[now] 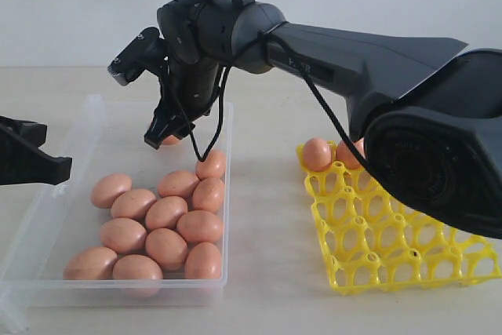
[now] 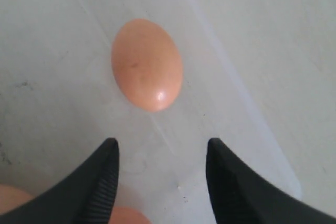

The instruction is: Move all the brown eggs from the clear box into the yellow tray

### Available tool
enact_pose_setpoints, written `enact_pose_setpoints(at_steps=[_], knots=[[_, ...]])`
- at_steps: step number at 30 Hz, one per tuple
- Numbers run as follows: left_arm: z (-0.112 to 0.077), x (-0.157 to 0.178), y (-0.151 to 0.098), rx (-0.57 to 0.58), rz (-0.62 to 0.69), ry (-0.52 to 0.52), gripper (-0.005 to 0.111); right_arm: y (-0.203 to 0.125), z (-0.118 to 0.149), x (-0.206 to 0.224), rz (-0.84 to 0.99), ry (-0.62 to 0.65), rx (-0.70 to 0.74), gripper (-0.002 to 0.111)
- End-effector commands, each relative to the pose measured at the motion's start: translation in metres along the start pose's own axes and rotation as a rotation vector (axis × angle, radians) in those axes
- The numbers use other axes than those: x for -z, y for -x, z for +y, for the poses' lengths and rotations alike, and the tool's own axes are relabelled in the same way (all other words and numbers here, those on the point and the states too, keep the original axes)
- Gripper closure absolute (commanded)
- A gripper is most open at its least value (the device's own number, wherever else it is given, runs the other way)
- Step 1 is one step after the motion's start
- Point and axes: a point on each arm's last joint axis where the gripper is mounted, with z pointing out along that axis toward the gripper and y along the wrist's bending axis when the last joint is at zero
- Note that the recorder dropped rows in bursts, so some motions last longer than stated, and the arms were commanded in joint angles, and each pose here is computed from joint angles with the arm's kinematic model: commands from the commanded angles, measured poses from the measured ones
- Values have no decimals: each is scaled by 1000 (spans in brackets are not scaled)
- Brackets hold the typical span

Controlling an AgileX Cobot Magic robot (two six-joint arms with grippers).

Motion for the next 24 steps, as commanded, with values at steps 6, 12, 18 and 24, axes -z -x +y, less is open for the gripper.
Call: enact_pose_setpoints(at_steps=[6, 12, 18, 24], knots=[[1, 2, 0, 12, -7, -3, 103, 1, -3, 8, 2, -7, 4, 63], [1, 2, 0, 12, -7, -3, 103, -1, -2, 8, 29, 0, 2, 63], [1, 2, 0, 12, -7, -2, 103, -2, -2, 8, 40, 3, -4, 63], [1, 2, 0, 12, -7, -2, 103, -5, -2, 8, 68, 7, -2, 63]])
